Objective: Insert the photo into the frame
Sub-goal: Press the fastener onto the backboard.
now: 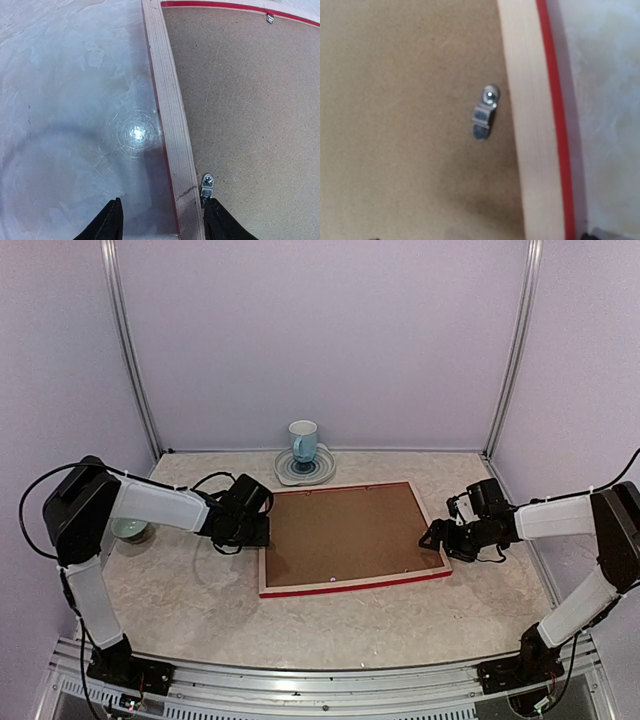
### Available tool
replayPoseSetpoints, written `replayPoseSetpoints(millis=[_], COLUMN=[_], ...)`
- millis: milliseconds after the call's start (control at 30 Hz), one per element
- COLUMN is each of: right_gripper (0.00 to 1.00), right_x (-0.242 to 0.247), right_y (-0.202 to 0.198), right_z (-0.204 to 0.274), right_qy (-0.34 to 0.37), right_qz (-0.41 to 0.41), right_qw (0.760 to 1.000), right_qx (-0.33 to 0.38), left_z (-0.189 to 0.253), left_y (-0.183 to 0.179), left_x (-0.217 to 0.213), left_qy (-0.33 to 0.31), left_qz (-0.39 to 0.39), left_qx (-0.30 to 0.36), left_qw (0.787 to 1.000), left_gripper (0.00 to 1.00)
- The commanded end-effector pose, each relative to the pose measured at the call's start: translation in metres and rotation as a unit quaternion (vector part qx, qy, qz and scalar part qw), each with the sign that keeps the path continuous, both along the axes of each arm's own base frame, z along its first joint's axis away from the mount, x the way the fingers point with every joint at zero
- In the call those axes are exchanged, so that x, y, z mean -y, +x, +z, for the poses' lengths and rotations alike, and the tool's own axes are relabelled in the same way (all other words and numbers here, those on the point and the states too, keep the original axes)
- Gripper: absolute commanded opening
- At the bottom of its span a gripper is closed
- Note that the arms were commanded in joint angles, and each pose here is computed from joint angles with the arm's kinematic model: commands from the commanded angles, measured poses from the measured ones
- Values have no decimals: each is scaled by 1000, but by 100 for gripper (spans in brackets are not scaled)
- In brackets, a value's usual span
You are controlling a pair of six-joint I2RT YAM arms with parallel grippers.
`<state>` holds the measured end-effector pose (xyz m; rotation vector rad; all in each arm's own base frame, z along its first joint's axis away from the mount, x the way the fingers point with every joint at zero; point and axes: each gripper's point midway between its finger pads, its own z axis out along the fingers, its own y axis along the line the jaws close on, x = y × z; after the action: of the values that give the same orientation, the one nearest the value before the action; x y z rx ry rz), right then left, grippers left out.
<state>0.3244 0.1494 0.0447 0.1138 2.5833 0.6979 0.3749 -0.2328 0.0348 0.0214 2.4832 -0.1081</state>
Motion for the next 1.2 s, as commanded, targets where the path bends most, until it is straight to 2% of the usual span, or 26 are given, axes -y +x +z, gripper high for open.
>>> replayPoseSetpoints(millis=[0,767,1000,1167], right_gripper=[86,86,86,86], right_x=[-3,-3,-4,-3], right_y=[1,1,2,3], right_z=[1,2,3,4], right_qy=[0,0,1,0], right_qz=[4,3,4,4], right_qw=[1000,1000,1000,1000], right_qx=[6,7,7,9], left_z=[14,-22,-25,-26], left_y=[-1,-5,-5,-5], left_x=[-7,-1,-5,-5], left_qy=[7,37,49,47], left_qz=[4,-14,-7,-6], left_qx=[10,-24,-25,-26], left_qw=[1000,999,998,999], left_gripper=[55,53,49,38])
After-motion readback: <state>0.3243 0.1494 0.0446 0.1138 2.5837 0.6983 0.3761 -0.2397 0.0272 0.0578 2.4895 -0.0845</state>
